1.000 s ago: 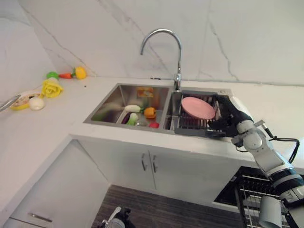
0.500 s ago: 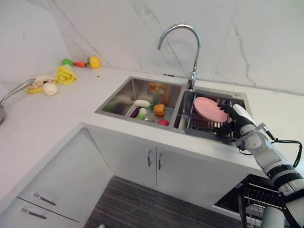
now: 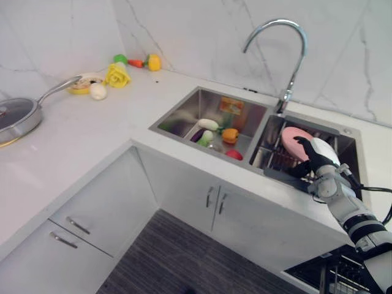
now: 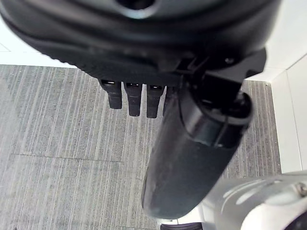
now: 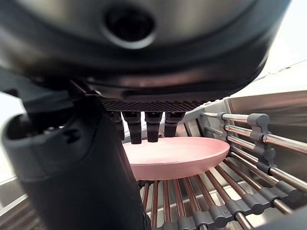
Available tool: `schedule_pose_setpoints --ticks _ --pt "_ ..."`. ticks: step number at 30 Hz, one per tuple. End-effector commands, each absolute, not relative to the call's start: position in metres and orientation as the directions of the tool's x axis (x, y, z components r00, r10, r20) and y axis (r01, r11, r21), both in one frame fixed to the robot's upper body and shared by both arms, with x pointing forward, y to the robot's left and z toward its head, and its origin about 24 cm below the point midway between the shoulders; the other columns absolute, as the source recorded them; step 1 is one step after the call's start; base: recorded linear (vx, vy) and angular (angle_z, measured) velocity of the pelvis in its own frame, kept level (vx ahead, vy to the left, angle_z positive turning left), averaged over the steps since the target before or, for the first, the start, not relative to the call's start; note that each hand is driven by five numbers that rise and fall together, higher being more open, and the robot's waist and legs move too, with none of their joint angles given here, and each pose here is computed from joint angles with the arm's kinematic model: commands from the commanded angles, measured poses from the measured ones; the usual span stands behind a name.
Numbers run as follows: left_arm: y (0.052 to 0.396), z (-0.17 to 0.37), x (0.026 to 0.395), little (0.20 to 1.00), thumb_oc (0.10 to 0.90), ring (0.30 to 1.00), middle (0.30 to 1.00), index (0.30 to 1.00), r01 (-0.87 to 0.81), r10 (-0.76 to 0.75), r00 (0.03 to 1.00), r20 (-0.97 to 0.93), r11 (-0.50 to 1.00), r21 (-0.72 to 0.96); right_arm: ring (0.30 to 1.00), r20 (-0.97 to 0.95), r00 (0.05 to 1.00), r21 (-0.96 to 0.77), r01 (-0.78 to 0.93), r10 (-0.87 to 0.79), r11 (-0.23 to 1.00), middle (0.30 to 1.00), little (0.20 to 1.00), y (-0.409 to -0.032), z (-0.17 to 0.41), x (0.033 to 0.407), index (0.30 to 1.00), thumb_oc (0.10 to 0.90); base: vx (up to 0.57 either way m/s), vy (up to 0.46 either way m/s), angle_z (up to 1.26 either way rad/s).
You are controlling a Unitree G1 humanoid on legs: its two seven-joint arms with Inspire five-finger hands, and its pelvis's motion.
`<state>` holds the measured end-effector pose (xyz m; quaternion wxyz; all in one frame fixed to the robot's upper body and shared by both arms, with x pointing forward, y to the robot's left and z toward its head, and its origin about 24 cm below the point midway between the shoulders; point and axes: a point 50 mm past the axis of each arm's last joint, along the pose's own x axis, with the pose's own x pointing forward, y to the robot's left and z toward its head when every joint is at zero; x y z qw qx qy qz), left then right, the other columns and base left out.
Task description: Place the dishes in the dishwasher.
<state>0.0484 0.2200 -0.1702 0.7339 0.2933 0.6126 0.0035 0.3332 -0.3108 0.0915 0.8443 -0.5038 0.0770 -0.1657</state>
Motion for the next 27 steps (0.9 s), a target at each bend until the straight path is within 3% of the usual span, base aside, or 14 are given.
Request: schedule_pose_setpoints --ticks 1,2,3,6,9,13,18,20,24,25,27 --pt "0.214 -0.17 0.064 0.9 0.8 0.9 0.9 0.9 0.382 0.384 0.289 -0.877 0.793 0.474 0.9 0.43 0.843 -0.837 0.506 -0.323 0.206 0.9 0.9 -0.313 0.175 0.348 0.9 0.8 0.03 0.016 0.14" --pt "0.213 -0.169 0.065 0.9 0.8 0.9 0.9 0.9 0.386 0.391 0.303 -0.869 0.784 0.487 0.458 0.497 0.797 -0.821 0.56 -0.344 0.113 0.458 0.458 -0.321 0.179 0.343 0.458 0.505 0.03 0.02 0.21" --pt "0.213 -0.169 0.065 0.9 0.8 0.9 0.9 0.9 0.387 0.398 0.309 -0.864 0.777 0.496 0.3 0.521 0.774 -0.809 0.582 -0.359 0.082 0.3 0.3 -0.325 0.179 0.341 0.3 0.4 0.02 0.019 0.14" --pt "0.212 -0.169 0.067 0.9 0.8 0.9 0.9 0.9 0.388 0.398 0.316 -0.861 0.774 0.5 0.3 0.544 0.753 -0.798 0.601 -0.37 0.05 0.3 0.3 -0.329 0.18 0.339 0.3 0.4 0.01 0.008 0.18" --pt "0.211 -0.169 0.07 0.9 0.8 0.9 0.9 0.9 0.385 0.401 0.328 -0.855 0.77 0.508 0.3 0.615 0.695 -0.763 0.644 -0.373 -0.058 0.3 0.3 -0.34 0.19 0.33 0.3 0.4 0.03 0.018 0.13" --pt "0.211 -0.168 0.071 0.9 0.8 0.9 0.9 0.9 0.404 0.395 0.338 -0.854 0.759 0.51 0.3 0.624 0.701 -0.768 0.633 -0.345 -0.1 0.3 0.3 -0.344 0.197 0.328 0.3 0.4 0.01 0.007 0.05" --pt "0.212 -0.168 0.073 0.9 0.8 0.9 0.9 0.9 0.451 0.382 0.342 -0.859 0.735 0.507 0.3 0.692 0.692 -0.722 0.663 -0.204 -0.2 0.3 0.3 -0.342 0.229 0.318 0.3 0.4 0.01 0.011 -0.04" --pt "0.213 -0.168 0.073 0.9 0.8 0.9 0.9 0.9 0.45 0.387 0.331 -0.861 0.737 0.504 0.3 0.723 0.676 -0.69 0.699 -0.14 -0.189 0.3 0.3 -0.334 0.243 0.313 0.3 0.4 -0.01 0.007 -0.2" --pt "0.21 -0.17 0.07 0.9 0.8 0.9 0.9 0.9 0.422 0.395 0.297 -0.869 0.762 0.491 0.3 0.853 0.522 -0.521 0.851 0.006 -0.075 0.3 0.3 -0.304 0.271 0.276 0.3 0.4 -0.01 0.005 -0.36" --pt "0.211 -0.169 0.07 0.9 0.8 0.9 0.9 0.9 0.427 0.396 0.298 -0.868 0.758 0.493 0.3 0.852 0.524 -0.523 0.849 0.001 -0.078 0.3 0.3 -0.305 0.27 0.272 0.3 0.4 -0.06 0.005 -0.36" --pt "0.208 -0.17 0.07 0.9 0.8 0.9 0.9 0.9 0.424 0.384 0.292 -0.876 0.769 0.479 0.3 0.892 0.44 -0.434 0.898 0.104 -0.073 0.3 0.3 -0.292 0.277 0.238 0.3 0.4 -0.03 0.007 -0.32"
